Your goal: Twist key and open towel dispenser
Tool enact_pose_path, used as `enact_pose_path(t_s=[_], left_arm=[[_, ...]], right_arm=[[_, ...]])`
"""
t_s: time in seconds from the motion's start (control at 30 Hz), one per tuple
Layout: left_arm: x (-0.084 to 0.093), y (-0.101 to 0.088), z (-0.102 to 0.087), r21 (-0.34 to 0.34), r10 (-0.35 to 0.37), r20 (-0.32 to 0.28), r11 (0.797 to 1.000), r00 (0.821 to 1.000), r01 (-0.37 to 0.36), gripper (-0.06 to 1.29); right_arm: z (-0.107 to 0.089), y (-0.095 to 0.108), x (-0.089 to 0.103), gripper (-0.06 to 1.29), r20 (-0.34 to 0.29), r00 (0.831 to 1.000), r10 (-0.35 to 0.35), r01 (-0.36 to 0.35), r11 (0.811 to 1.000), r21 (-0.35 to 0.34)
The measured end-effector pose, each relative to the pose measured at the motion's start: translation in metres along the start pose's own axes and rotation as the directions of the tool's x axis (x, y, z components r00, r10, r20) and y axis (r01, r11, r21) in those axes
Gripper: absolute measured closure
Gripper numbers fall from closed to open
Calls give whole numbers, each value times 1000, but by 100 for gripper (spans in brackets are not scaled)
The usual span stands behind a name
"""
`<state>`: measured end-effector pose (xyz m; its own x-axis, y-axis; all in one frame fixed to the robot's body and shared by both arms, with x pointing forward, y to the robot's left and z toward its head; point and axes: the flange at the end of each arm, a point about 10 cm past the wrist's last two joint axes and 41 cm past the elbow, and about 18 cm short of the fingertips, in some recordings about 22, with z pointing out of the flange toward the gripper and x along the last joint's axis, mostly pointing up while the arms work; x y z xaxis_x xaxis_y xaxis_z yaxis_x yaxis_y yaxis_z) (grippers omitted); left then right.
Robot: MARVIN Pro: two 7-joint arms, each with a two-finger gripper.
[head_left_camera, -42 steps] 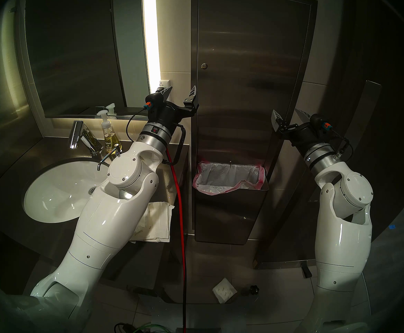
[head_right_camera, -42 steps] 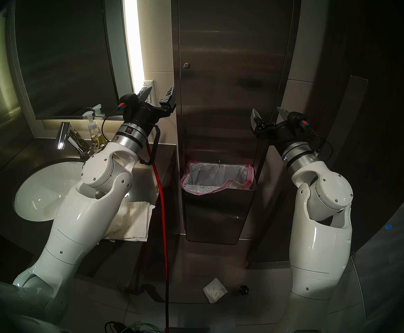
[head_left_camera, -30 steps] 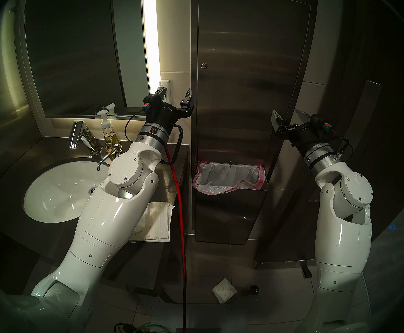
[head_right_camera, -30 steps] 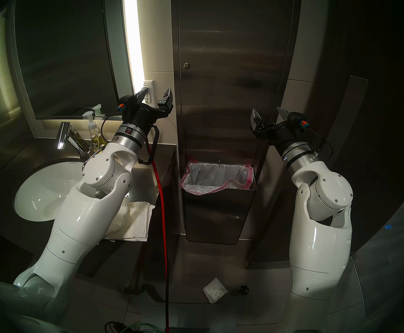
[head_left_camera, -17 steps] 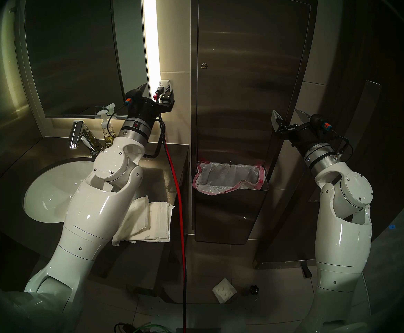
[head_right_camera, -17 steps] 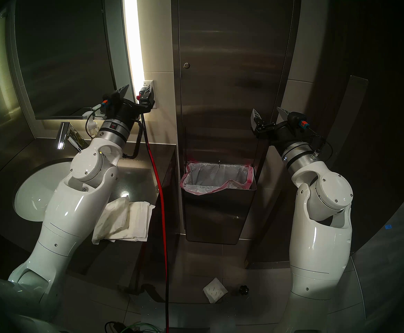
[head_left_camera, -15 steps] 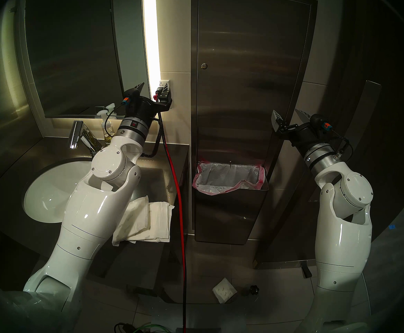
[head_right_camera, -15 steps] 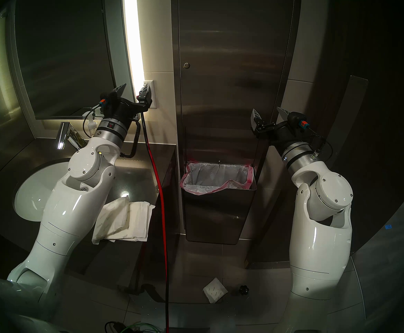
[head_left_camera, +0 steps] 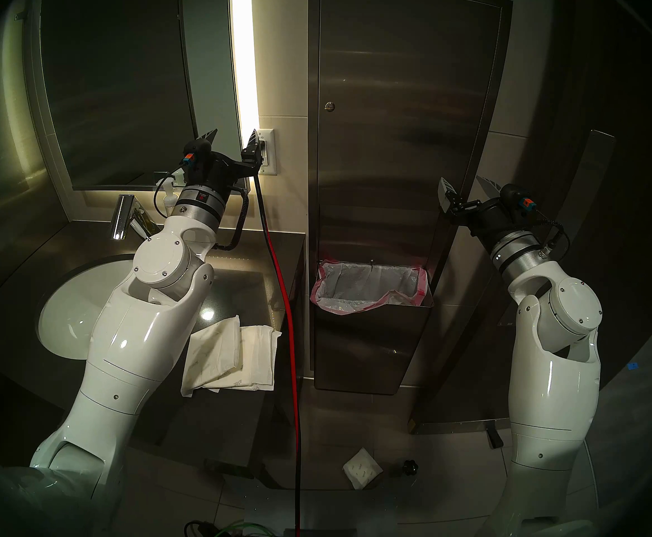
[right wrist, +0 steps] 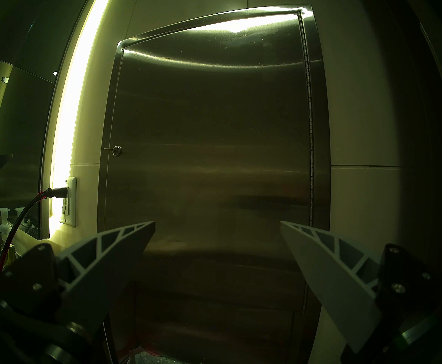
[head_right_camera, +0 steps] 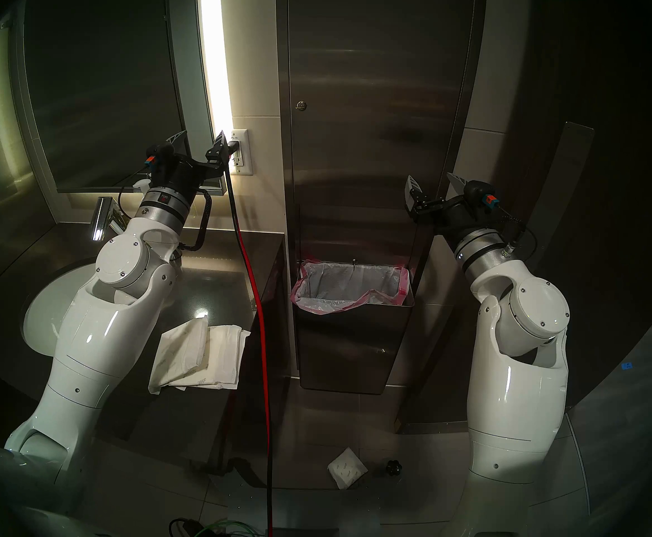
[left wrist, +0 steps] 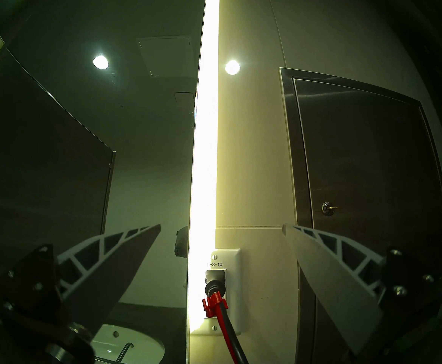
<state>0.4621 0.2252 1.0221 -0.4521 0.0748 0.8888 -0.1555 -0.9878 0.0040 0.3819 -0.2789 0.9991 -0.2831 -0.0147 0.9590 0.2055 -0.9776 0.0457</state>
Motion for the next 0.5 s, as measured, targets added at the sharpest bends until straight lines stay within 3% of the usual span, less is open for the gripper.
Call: enact_pose_path(t_s=[0.3,0.5], left_arm=[[0,-1,0,-4,-5,3,1000,1000,5,-3],[0,-2,0,-5,-6,4,1000,1000,6,-3]], right_arm=[[0,0,-1,-1,1,1000,6,-6,1000,11],[3,-9,-2,-1,-4,1000,5,-5,998,57]])
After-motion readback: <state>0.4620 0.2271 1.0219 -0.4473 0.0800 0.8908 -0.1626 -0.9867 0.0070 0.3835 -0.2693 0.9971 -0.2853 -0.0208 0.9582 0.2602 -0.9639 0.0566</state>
